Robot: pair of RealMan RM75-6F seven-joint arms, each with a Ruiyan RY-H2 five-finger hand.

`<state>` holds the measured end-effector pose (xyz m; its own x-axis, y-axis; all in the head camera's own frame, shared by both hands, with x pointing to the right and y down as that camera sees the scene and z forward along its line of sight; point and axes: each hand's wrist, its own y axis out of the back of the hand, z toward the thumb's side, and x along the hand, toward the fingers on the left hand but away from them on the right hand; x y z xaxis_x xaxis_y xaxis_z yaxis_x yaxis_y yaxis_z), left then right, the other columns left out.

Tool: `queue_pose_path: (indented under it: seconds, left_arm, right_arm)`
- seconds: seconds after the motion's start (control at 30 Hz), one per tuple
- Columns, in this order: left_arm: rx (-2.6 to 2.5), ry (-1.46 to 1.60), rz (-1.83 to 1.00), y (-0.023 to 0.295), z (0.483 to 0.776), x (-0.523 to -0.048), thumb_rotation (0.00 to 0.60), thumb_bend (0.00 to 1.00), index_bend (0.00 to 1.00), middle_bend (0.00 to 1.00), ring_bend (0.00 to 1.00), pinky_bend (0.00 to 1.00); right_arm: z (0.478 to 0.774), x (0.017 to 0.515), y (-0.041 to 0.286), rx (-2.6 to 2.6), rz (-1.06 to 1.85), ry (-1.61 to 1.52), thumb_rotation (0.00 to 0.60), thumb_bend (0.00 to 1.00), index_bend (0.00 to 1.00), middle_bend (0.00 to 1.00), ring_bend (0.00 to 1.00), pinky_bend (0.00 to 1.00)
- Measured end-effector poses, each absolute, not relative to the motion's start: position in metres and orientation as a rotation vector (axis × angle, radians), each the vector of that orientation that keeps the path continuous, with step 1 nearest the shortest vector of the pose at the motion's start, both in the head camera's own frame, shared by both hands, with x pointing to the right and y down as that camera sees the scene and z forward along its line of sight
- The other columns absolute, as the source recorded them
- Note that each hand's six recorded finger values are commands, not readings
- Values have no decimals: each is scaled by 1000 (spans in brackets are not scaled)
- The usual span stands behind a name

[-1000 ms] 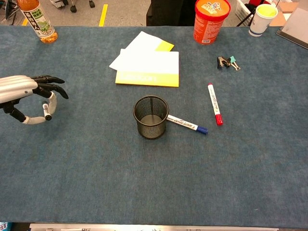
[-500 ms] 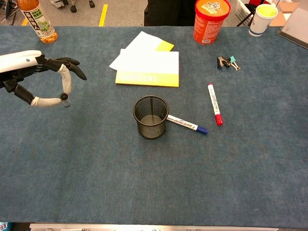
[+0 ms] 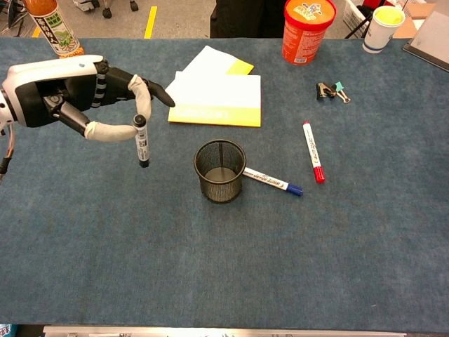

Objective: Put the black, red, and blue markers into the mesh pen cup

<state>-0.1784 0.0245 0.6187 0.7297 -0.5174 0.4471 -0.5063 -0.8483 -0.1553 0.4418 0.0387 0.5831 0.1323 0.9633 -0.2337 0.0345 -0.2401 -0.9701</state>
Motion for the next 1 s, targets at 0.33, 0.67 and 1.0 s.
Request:
queue_pose_path:
  seconds: [0.33, 0.67, 1.0]
  left_arm:
    - [-2990, 922, -736, 17, 624, -143, 600, 308, 638, 219, 10, 15]
    - [-3050, 936, -720, 13, 630, -102, 600, 308, 636, 207, 10, 15]
    - [-3047, 898, -697, 15, 640, -65, 600, 308, 635, 205, 10, 14]
  right_arm:
    - [583, 445, 37, -1474, 1273, -1025, 600, 173, 238, 163, 45, 36]
    - [584, 448, 35, -1475, 1279, -1025, 600, 173, 238, 163, 45, 36]
    - [579, 457, 38, -1460, 1289, -1046, 600, 173, 238, 163, 45, 36]
